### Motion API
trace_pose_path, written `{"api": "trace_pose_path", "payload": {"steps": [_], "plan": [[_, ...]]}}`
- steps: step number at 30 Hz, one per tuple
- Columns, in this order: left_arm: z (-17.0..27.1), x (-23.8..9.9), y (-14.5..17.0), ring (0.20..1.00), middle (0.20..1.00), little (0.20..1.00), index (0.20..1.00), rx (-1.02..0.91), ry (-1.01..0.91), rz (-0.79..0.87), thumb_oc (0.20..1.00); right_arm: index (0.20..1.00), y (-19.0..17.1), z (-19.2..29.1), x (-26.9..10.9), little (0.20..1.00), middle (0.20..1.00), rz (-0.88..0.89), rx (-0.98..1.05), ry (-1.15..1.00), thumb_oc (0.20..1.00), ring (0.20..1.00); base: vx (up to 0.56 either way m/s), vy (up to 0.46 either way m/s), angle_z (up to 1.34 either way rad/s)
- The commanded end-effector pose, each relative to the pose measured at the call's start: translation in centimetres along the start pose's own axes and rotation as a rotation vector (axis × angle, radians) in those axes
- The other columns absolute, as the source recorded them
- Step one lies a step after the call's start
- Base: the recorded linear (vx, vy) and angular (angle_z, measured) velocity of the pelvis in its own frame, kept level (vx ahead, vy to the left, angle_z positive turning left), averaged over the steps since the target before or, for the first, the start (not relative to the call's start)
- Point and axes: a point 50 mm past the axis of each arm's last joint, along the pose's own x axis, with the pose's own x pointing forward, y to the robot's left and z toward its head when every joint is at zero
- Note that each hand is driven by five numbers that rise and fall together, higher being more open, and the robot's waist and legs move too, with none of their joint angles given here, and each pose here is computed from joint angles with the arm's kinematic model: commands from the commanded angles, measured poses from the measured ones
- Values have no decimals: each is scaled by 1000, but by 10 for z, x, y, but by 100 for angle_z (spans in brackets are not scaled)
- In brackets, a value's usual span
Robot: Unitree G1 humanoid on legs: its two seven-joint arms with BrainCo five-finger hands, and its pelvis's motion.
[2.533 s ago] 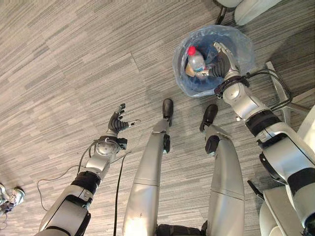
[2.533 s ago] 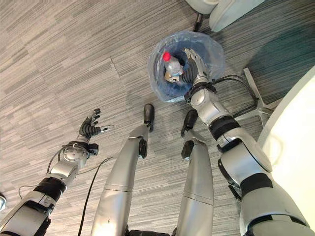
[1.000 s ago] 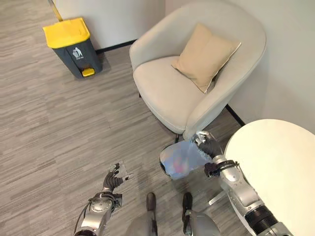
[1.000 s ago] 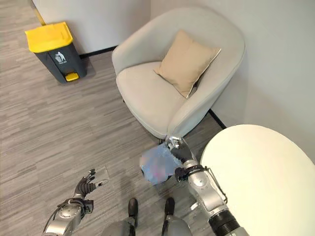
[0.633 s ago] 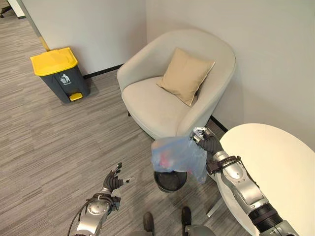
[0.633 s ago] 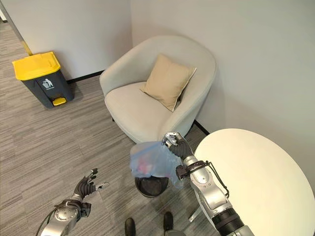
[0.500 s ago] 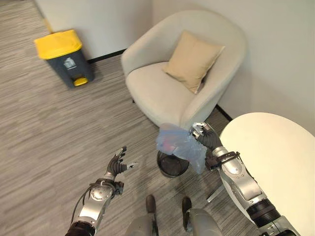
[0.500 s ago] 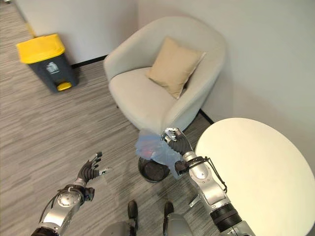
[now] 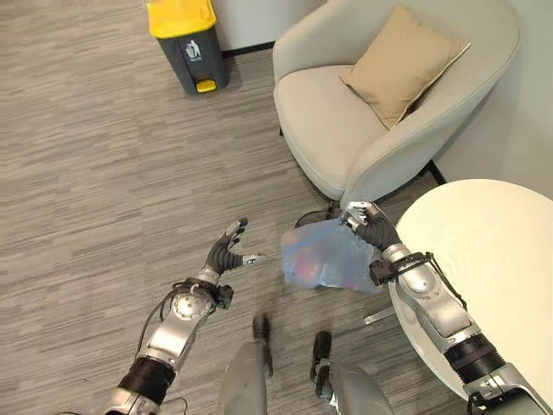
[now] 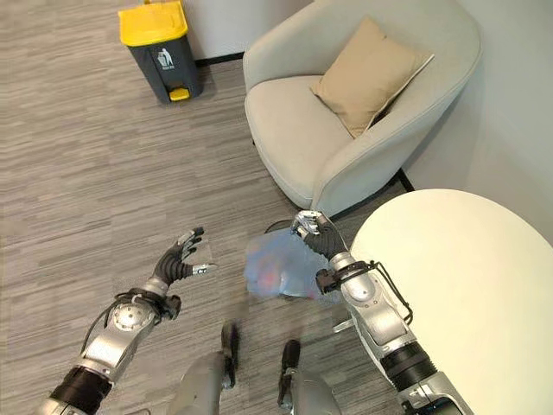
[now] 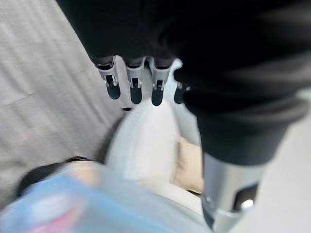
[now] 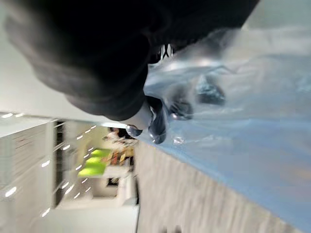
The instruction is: Gather garbage on tea table into small bin, then transfer packed bag to large trash can.
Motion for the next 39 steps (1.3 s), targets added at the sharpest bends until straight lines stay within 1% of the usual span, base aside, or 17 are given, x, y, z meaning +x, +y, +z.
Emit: {"api": "trace_pose_path", "payload": {"steps": [1,5,7,11,14,19,30,34,36,38,39], "plan": [[14,-7,-5,1000,1000,1000,1000,107,-99,-87,1000,200,2,30,8,200,200,3,118,-177,200,200,-11,123,58],[31,7,-15,1000,1000,1000,1000,144,-160,-169,1000,200,16,39,15,200,200,69,161,-218,200,200,11,115,-2],[33,12,-23,1000,1000,1000,1000,146,-165,-211,1000,200,26,47,20,200,200,121,182,-247,200,200,58,89,-20],[33,16,-31,1000,1000,1000,1000,161,-157,-249,1000,200,35,52,22,200,200,171,214,-263,200,200,68,54,-22],[25,21,-39,1000,1000,1000,1000,151,-117,-250,1000,200,47,60,28,200,200,216,242,-285,200,200,70,36,-10],[7,19,-44,1000,1000,1000,1000,193,-42,-244,1000,200,61,78,34,200,200,277,298,-347,200,200,62,20,-8],[9,22,-59,1000,1000,1000,1000,214,-49,-288,1000,200,94,113,48,200,200,406,362,-447,200,200,15,4,-1],[26,31,-77,1000,1000,1000,1000,204,-111,-342,1000,200,115,125,52,200,200,481,377,-471,200,200,0,0,0],[32,34,-87,1000,1000,1000,1000,216,-136,-382,1000,200,120,131,54,200,200,503,338,-487,200,200,0,0,0],[29,34,-96,1000,1000,1000,1000,242,-123,-424,1000,200,120,134,58,200,200,497,309,-490,200,200,0,0,0],[20,32,-102,1000,1000,1000,1000,286,-91,-460,1000,200,117,136,61,200,200,485,291,-491,200,200,0,0,0]]}}
